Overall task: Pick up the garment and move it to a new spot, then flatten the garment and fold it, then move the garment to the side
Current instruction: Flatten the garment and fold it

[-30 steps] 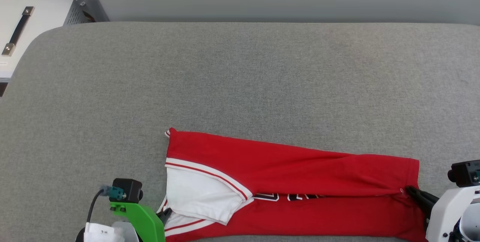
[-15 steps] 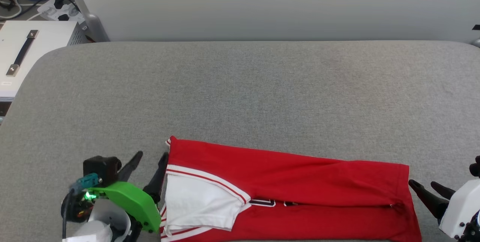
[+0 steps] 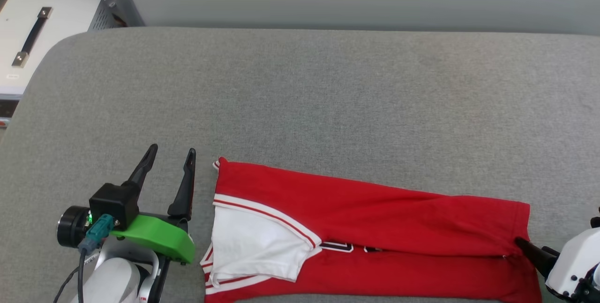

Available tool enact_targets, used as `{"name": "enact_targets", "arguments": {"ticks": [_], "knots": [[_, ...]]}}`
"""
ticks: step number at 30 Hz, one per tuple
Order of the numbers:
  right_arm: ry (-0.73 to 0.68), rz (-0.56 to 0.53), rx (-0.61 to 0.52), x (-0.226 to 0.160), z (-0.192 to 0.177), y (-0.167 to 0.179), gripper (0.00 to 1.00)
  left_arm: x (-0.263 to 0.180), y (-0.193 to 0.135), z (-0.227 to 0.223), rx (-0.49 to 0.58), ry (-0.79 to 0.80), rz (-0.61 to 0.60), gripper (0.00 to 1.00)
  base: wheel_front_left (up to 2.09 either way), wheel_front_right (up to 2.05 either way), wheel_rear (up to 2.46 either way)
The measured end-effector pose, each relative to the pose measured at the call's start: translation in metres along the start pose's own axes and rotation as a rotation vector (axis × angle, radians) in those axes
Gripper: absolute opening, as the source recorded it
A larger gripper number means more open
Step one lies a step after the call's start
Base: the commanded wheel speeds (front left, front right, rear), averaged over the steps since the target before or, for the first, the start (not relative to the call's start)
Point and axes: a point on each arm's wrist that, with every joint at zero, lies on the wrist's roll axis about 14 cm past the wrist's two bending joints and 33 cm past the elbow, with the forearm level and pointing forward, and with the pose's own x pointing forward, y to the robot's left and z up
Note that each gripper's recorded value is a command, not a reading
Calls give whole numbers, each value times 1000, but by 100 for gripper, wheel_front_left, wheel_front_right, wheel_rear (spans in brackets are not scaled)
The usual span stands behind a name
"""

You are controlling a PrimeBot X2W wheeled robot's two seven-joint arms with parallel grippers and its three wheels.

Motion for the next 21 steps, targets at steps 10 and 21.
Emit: {"name": "enact_targets", "arguments": {"ticks": [10, 21], "knots": [[192, -16, 15, 22, -28, 4, 100, -3, 28, -10, 19, 13, 80, 100, 0, 0, 0], [222, 73, 42, 32, -41, 35, 100, -6, 34, -15, 11, 13, 96, 100, 0, 0, 0]]}}
